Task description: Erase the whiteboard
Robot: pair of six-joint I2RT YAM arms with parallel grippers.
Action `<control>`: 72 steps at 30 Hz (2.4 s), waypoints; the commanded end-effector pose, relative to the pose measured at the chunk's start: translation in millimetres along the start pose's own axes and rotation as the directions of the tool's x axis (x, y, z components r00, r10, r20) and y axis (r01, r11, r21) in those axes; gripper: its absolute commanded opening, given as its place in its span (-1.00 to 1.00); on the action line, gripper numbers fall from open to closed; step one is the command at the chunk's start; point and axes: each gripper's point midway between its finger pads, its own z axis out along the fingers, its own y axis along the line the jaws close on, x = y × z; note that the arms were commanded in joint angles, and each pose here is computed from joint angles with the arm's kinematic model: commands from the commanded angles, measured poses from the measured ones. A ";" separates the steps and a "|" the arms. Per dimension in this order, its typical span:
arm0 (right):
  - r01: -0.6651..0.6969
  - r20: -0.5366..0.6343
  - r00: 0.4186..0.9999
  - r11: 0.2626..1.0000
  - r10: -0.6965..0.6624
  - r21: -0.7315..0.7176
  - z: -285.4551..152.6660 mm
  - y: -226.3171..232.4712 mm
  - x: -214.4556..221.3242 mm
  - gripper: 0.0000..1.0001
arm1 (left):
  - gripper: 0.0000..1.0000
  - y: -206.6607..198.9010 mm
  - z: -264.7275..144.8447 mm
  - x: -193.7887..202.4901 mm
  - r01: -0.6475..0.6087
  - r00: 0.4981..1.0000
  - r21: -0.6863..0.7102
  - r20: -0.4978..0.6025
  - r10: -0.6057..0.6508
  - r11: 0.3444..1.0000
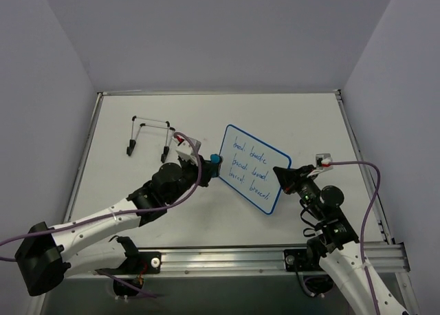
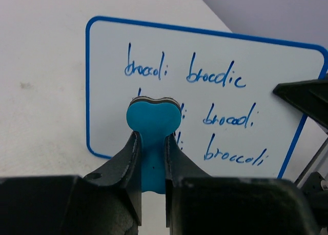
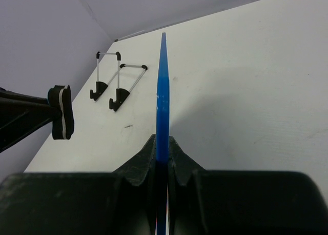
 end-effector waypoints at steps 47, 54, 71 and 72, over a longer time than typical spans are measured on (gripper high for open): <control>0.051 0.000 0.999 0.988 -0.052 -0.148 -6.3 33.3 -7.6 -1.00 | -0.95 -66.6 131.2 22.9 -0.015 0.972 0.256 0.232 -0.046 0.967; 0.052 -0.003 0.999 0.986 -0.053 -0.157 -4.7 34.9 -7.4 -1.00 | -0.95 -89.7 124.4 30.2 -0.023 0.976 0.277 0.215 -0.039 0.960; 0.052 -0.003 0.999 0.985 -0.054 -0.167 -9.5 38.0 -7.2 -1.00 | -0.95 3.3 158.1 15.2 -0.034 0.979 0.099 0.202 0.013 0.995; 0.053 -0.001 0.999 0.985 -0.054 -0.166 -9.6 38.2 -8.0 -1.00 | -0.95 -1.0 159.9 13.6 -0.041 0.980 0.112 0.199 0.018 0.993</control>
